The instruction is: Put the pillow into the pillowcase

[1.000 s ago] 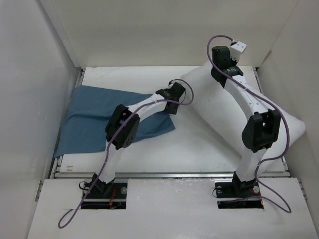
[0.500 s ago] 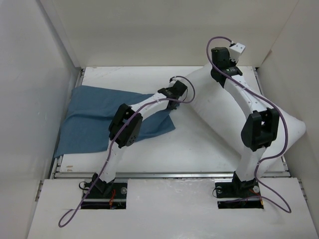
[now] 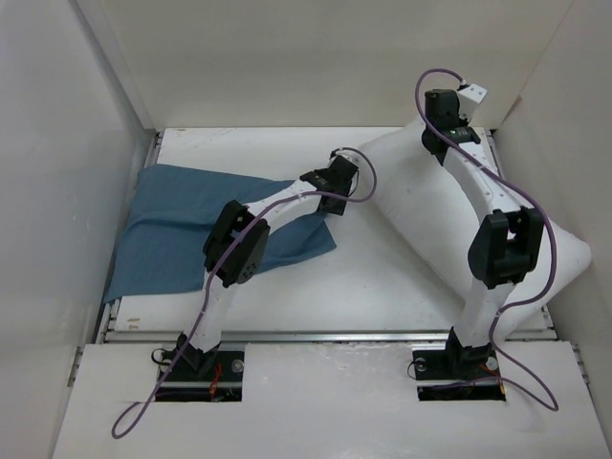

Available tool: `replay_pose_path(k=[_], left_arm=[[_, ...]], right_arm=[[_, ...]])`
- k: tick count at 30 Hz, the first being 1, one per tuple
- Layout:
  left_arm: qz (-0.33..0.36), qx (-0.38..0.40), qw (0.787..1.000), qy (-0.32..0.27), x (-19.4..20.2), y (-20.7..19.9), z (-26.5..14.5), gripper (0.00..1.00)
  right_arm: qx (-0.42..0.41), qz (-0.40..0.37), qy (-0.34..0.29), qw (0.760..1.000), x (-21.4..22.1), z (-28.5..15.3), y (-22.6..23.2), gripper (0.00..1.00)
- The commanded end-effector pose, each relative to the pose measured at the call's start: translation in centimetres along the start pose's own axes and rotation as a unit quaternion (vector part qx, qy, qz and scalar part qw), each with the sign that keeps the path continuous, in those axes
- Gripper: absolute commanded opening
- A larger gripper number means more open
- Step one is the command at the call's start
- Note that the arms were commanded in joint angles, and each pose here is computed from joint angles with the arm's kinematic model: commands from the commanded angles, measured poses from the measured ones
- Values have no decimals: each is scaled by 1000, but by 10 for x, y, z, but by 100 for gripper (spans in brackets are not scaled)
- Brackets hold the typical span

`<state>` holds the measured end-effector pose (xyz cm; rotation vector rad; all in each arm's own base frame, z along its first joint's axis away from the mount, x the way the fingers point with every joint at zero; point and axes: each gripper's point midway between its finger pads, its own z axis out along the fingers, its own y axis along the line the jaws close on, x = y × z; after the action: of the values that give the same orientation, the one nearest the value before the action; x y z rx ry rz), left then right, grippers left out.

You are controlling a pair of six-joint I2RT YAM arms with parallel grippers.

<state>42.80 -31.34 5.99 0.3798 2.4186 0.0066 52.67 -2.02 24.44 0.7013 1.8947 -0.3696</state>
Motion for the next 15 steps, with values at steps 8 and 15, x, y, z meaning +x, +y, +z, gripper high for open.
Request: replay_pose_path(k=[8, 15], left_arm=[[10, 18, 1000, -6, -9, -17, 5, 53], [11, -36, 999, 11, 2, -3, 20, 16]], right_arm=[[-8, 8, -13, 1000, -17, -13, -3, 0], [-7, 5, -9, 1000, -13, -10, -2, 0]])
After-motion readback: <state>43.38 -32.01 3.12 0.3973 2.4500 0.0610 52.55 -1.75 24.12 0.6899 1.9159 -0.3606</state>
